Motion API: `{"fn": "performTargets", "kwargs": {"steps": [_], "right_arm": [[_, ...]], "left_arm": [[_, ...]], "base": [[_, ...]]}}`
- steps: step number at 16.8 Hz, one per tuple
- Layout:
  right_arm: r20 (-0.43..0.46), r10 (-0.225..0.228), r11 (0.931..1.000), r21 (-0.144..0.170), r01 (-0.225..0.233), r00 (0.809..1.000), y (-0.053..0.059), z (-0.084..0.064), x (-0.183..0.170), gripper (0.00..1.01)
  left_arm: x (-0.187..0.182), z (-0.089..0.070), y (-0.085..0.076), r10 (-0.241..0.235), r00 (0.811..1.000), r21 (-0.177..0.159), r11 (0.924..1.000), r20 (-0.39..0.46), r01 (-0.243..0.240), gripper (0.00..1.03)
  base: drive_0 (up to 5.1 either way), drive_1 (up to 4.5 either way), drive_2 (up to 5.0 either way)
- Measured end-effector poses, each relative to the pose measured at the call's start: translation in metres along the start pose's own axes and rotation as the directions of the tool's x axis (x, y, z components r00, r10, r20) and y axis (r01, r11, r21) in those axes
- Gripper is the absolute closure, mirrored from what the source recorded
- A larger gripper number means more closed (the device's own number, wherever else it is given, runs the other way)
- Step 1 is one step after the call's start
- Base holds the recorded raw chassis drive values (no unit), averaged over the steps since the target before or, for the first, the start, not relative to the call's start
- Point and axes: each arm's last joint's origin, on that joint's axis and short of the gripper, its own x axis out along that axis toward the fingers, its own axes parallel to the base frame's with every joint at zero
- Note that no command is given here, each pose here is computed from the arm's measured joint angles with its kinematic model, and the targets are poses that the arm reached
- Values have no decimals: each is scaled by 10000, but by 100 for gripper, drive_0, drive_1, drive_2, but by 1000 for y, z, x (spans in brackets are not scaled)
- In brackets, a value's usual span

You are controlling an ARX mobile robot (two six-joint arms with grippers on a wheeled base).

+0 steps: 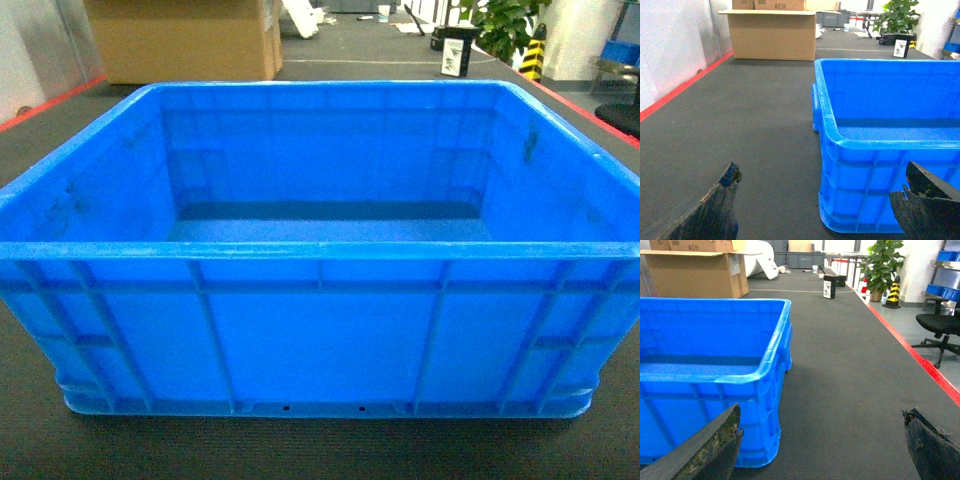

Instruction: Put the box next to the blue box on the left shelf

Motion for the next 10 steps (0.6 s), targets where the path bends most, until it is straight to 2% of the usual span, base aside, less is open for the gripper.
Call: {"fn": "performTargets", "kwargs": {"steps": [10], "right_arm": [[0, 0, 10000, 0, 0, 10000, 0, 0, 0, 3]], "left_arm": [[0, 0, 0, 4, 10000, 0, 10000, 0, -4, 5]], "base": [[0, 0, 0]]}}
